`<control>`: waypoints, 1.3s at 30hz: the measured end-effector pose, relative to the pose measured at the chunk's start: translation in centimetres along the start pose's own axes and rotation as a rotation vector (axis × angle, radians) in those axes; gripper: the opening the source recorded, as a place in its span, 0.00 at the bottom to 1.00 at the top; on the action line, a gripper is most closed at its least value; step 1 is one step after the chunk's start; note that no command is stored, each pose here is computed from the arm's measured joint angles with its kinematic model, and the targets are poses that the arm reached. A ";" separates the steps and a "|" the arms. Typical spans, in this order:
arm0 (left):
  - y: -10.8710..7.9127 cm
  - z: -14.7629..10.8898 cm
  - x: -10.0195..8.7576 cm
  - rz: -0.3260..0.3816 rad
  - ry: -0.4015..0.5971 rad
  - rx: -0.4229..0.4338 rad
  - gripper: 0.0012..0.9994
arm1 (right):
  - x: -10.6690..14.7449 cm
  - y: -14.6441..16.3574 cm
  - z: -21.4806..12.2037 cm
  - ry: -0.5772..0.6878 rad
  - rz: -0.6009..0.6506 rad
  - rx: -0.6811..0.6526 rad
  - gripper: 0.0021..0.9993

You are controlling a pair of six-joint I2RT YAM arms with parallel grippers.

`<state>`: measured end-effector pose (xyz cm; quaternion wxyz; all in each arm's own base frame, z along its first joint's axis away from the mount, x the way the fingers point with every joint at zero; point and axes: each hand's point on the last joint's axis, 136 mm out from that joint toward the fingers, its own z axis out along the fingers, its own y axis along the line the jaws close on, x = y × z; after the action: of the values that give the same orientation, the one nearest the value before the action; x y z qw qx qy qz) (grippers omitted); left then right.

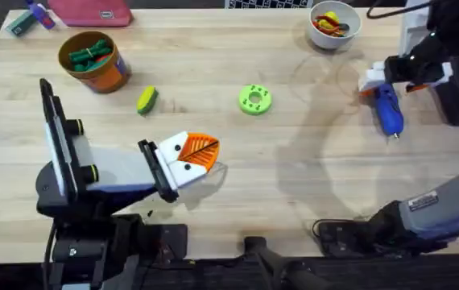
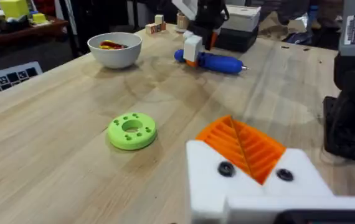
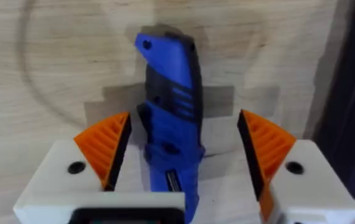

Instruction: Pick up the gripper from the table and insert it into the empty holder that is missing its gripper. Then pick up a screw, insert it into the mounting hole, and use the screwdriver to tighten it. Finally, clean up the table by picking up the vegetable and placing it into the bucket.

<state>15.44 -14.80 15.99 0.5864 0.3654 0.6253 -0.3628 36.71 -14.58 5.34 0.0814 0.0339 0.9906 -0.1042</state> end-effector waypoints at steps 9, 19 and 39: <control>0.0 0.0 0.0 0.000 0.000 0.000 0.01 | -0.8 0.7 1.5 -0.003 -0.036 -0.033 0.33; 0.0 0.0 0.0 0.000 0.000 0.000 0.01 | -1.0 0.5 1.7 -0.008 -0.036 -0.020 0.02; 0.0 0.0 0.0 0.000 0.000 0.000 0.01 | -9.0 6.8 -26.1 -0.779 -0.057 -0.247 0.02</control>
<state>15.44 -14.80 16.00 0.5865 0.3655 0.6252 -0.3627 42.10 -2.87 30.69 0.4511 -0.0455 0.8913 0.0081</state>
